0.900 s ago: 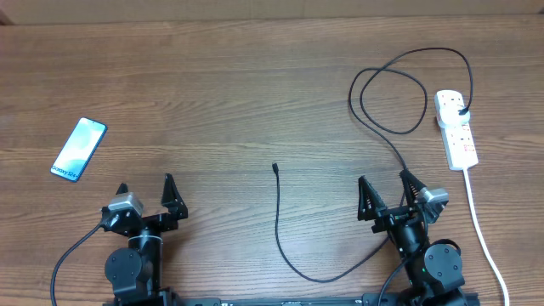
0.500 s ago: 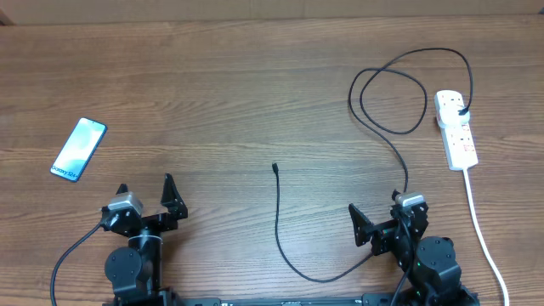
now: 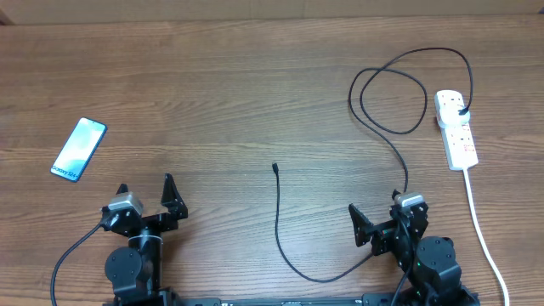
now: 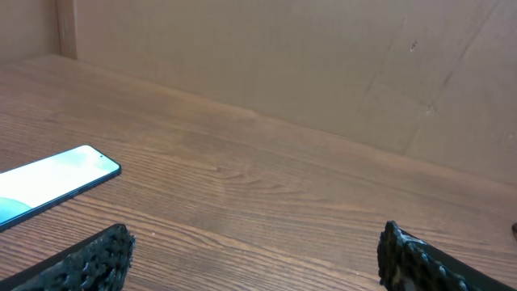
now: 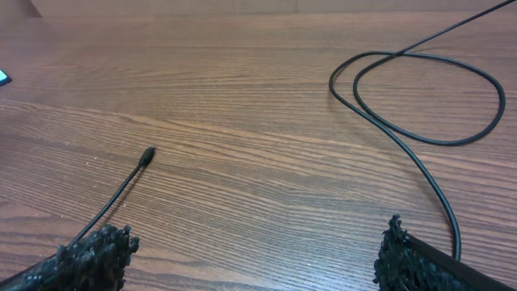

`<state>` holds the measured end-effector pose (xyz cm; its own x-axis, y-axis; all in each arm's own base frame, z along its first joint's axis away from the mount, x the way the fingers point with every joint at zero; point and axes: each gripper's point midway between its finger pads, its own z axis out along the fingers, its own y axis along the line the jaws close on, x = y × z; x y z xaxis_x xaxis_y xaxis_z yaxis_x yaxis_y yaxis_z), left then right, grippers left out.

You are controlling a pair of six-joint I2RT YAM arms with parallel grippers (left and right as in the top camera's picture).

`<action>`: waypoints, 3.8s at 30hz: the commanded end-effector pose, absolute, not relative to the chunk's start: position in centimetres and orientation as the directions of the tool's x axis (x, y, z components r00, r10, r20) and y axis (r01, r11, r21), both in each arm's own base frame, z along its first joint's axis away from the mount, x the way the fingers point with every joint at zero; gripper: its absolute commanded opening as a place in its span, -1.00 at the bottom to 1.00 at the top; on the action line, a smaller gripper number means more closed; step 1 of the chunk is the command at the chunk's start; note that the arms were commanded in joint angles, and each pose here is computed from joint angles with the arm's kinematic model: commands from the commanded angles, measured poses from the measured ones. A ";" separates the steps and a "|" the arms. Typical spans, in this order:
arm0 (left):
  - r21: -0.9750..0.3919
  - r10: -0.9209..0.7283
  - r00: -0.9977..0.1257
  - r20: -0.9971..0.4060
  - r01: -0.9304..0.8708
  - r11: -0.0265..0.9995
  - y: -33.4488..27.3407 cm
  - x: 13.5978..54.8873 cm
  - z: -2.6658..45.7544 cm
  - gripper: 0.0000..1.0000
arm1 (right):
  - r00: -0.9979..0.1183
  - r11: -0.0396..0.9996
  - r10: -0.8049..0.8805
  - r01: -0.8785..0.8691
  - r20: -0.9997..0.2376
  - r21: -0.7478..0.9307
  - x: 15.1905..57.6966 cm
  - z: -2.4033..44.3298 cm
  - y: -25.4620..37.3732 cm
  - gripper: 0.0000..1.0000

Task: Plug charger to phone and switch on socket

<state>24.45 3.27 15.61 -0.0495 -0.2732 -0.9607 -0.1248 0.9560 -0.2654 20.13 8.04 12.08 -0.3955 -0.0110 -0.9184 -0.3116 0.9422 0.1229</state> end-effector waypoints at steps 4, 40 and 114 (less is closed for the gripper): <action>-0.271 -0.280 -0.050 -0.959 -0.138 0.952 3.5 24.4 15.4 0.99 | -0.417 0.940 -0.030 -0.321 -0.908 0.116 19.8 11.1 8.1 1.00; -0.271 -0.280 -0.050 -0.959 -0.139 0.952 3.5 24.4 15.4 0.99 | -0.417 0.940 -0.030 -0.321 -0.908 0.116 19.8 11.1 8.1 1.00; 0.227 -0.189 -0.765 -0.616 -0.401 0.887 13.7 28.0 28.2 0.99 | -0.422 0.940 -0.032 -0.320 -0.906 0.116 19.8 11.0 8.1 1.00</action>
<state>27.93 13.65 27.33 -0.7758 -0.1986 -0.5989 -0.4052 0.8844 0.2317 20.04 8.00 11.96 -0.4012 -0.0137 -0.9159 -0.3109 0.9426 0.1221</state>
